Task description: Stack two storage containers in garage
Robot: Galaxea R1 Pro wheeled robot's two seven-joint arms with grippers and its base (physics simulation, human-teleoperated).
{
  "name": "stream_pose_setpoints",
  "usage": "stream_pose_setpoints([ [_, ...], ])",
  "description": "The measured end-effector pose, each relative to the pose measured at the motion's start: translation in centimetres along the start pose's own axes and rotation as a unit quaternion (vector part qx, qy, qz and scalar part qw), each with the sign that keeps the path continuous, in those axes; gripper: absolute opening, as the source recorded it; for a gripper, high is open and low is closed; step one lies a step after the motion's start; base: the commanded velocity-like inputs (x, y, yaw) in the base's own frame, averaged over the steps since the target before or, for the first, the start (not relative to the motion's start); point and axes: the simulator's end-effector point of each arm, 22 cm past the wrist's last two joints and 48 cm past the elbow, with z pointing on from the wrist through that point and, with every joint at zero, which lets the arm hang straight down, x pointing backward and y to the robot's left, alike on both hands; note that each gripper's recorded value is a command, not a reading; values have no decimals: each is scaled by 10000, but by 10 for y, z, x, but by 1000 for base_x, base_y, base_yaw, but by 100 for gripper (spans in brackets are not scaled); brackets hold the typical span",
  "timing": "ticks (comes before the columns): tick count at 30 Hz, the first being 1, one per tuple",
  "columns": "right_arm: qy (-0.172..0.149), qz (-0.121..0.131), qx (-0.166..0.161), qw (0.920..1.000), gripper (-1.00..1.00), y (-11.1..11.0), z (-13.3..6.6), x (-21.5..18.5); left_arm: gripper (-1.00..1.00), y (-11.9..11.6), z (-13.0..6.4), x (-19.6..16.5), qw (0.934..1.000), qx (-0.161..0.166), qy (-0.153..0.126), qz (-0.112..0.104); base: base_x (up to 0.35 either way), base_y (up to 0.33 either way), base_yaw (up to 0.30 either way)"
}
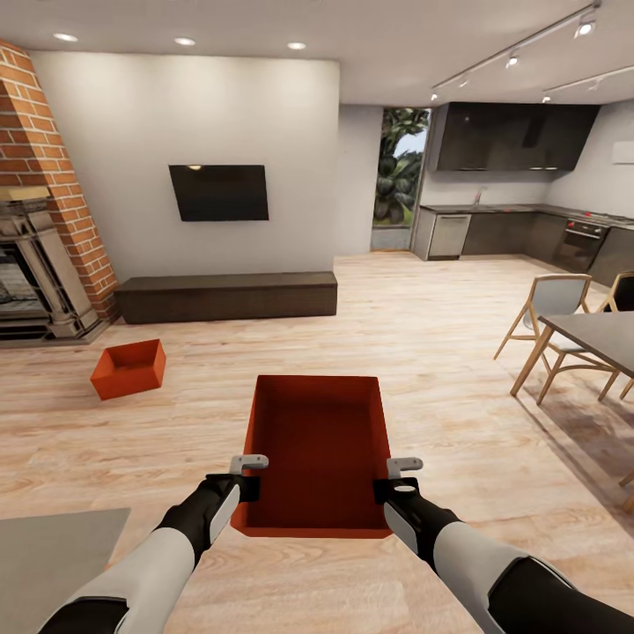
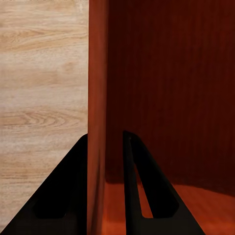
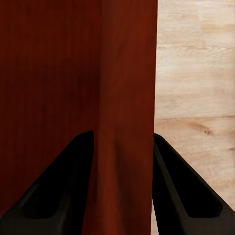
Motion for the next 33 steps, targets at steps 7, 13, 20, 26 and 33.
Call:
stream_pose_setpoints([
  [7, -47, 8, 3, 10000, -100, -1, -3, -5, -100, 0, -3, -4, 10000, 2, -47, 0, 0, 0, 0],
  [13, -98, 14, 5, 10000, -100, -2, -6, -10, -100, 0, -7, -9, 10000, 4, -98, 0, 0, 0, 0],
  [20, -152, 20, 10, 9999, -100, -2, -9, -16, -100, -1, -11, -14, 9999, 5, -153, 1, 0, 0, 0],
  [26, -199, 27, 13, 9998, -100, -3, -12, -21, -100, -1, -15, -18, 9998, 6, -199, 2, 0, 0, 0],
  [33, -252, 31, 18, 9997, -100, -4, -16, -26, -100, -1, -19, -23, 9997, 7, -254, 3, 0, 0, 0],
])
